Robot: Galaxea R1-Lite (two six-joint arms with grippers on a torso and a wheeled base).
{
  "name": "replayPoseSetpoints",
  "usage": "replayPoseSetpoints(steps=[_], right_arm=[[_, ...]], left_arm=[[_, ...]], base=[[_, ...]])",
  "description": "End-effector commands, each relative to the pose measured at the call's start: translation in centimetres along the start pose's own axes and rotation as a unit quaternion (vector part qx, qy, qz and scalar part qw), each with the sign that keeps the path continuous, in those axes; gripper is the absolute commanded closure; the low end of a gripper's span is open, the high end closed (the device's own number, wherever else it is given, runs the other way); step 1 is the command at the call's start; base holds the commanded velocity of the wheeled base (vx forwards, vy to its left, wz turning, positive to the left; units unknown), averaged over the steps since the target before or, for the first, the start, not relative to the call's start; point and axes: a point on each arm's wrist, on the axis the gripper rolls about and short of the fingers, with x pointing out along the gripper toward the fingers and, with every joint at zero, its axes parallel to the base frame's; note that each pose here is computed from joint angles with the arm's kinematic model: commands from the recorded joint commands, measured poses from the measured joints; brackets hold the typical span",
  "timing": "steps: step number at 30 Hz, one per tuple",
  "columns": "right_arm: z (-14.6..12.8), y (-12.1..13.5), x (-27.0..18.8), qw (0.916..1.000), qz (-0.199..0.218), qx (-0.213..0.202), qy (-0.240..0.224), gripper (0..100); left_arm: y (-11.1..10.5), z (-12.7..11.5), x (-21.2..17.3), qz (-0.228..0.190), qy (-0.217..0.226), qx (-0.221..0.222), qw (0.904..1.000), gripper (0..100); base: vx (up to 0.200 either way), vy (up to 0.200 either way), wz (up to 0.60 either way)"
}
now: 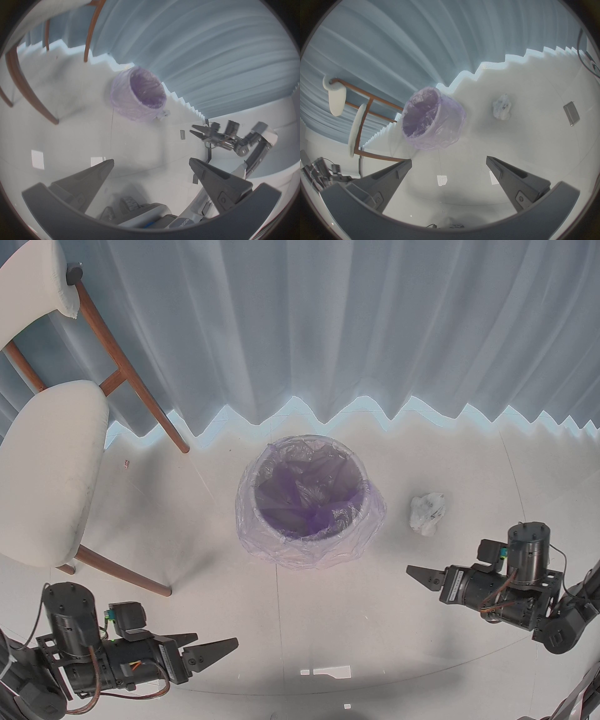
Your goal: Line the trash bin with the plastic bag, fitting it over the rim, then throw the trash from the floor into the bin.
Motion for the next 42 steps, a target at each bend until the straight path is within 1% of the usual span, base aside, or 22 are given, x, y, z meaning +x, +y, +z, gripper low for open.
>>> replayPoseSetpoints(steps=[1,3,4,5,6,12,13,16,19,23,25,26,28,29,31,34,37,38,42], right_arm=[[0.1,-0.5,-4.4,0.9991,0.007,0.024,-0.035,0],[0.1,-0.5,-4.5,0.999,0.008,0.026,-0.036,0],[0.0,-0.5,-4.7,0.9989,0.008,0.029,-0.037,0],[-0.1,-0.5,-4.8,0.9989,0.008,0.03,-0.035,0],[-0.1,-0.5,-4.8,0.9989,0.008,0.031,-0.035,0],[-0.8,-0.8,-5.1,0.9992,0.003,0.032,-0.025,0],[-0.9,-0.8,-5.1,0.9992,0.003,0.033,-0.022,0],[-1.2,-0.9,-5.3,0.9991,0.004,0.037,-0.021,0],[-1.5,-1.0,-5.4,0.9991,0.004,0.037,-0.019,0],[-2.1,-0.9,-5.8,0.9993,0.011,0.033,-0.016,0],[-2.2,-1.0,-5.8,0.9993,0.01,0.033,-0.014,0],[-2.2,-0.9,-5.9,0.9993,0.011,0.032,-0.015,0],[-2.1,-0.9,-6.0,0.9993,0.013,0.032,-0.017,0],[-2.0,-0.8,-6.1,0.9992,0.015,0.032,-0.02,0],[-2.0,-0.8,-6.1,0.9992,0.016,0.032,-0.021,0],[-2.0,-0.8,-6.1,0.9991,0.016,0.032,-0.022,0],[-2.0,-0.8,-6.1,0.9992,0.016,0.031,-0.022,0],[-2.0,-0.8,-6.1,0.9992,0.016,0.031,-0.022,0],[-1.7,-0.7,-6.2,0.999,0.02,0.028,-0.029,0]], left_arm=[[2.3,-1.4,4.8,0.027,0.056,-0.058,0.9964,0],[2.7,-1.7,5.5,0.028,0.052,-0.057,0.9966,0],[3.7,-2.2,7.1,0.024,0.034,-0.052,0.9978,0],[4.3,-2.4,7.9,0.029,0.035,-0.052,0.9976,0],[4.8,-2.7,8.5,0.04,0.045,-0.056,0.9966,0],[5.0,-1.7,11.3,0.028,0.021,-0.051,0.9981,0],[5.2,-1.7,11.6,0.031,0.018,-0.051,0.998,0],[6.1,-2.0,13.2,0.061,0.005,-0.054,0.9966,0],[6.4,-2.1,13.9,0.067,0.002,-0.06,0.9959,0],[6.6,-0.2,16.2,0.043,-0.042,-0.087,0.9944,0],[6.8,0.3,16.9,0.038,-0.054,-0.086,0.9941,0],[7.2,0.9,17.7,0.036,-0.067,-0.084,0.9935,0],[7.4,1.1,18.1,0.034,-0.073,-0.082,0.9933,0],[8.1,1.5,19.0,0.034,-0.084,-0.08,0.9926,0],[8.4,1.6,19.4,0.035,-0.087,-0.079,0.9925,0],[9.3,2.0,20.4,0.039,-0.099,-0.061,0.9924,0],[9.5,2.4,20.8,0.037,-0.108,-0.055,0.992,0],[9.4,3.0,21.2,0.029,-0.12,-0.049,0.9912,0],[9.3,3.8,22.4,0.014,-0.137,-0.043,0.9896,0]], base=[[0.0,0.0,0.0],[0.0,0.0,0.0],[0.0,0.0,0.0],[0.0,0.0,0.0],[0.0,0.0,0.0],[0.0,0.0,0.0],[0.0,0.0,0.0],[0.0,0.0,0.0],[0.0,0.0,0.0],[0.0,0.0,0.0],[0.0,0.0,0.0],[0.0,0.0,0.0],[0.0,0.0,0.0],[0.0,0.0,0.0],[0.0,0.0,0.0],[0.0,0.0,0.0],[0.0,0.0,0.0],[0.0,0.0,0.0],[0.0,0.0,0.0]])
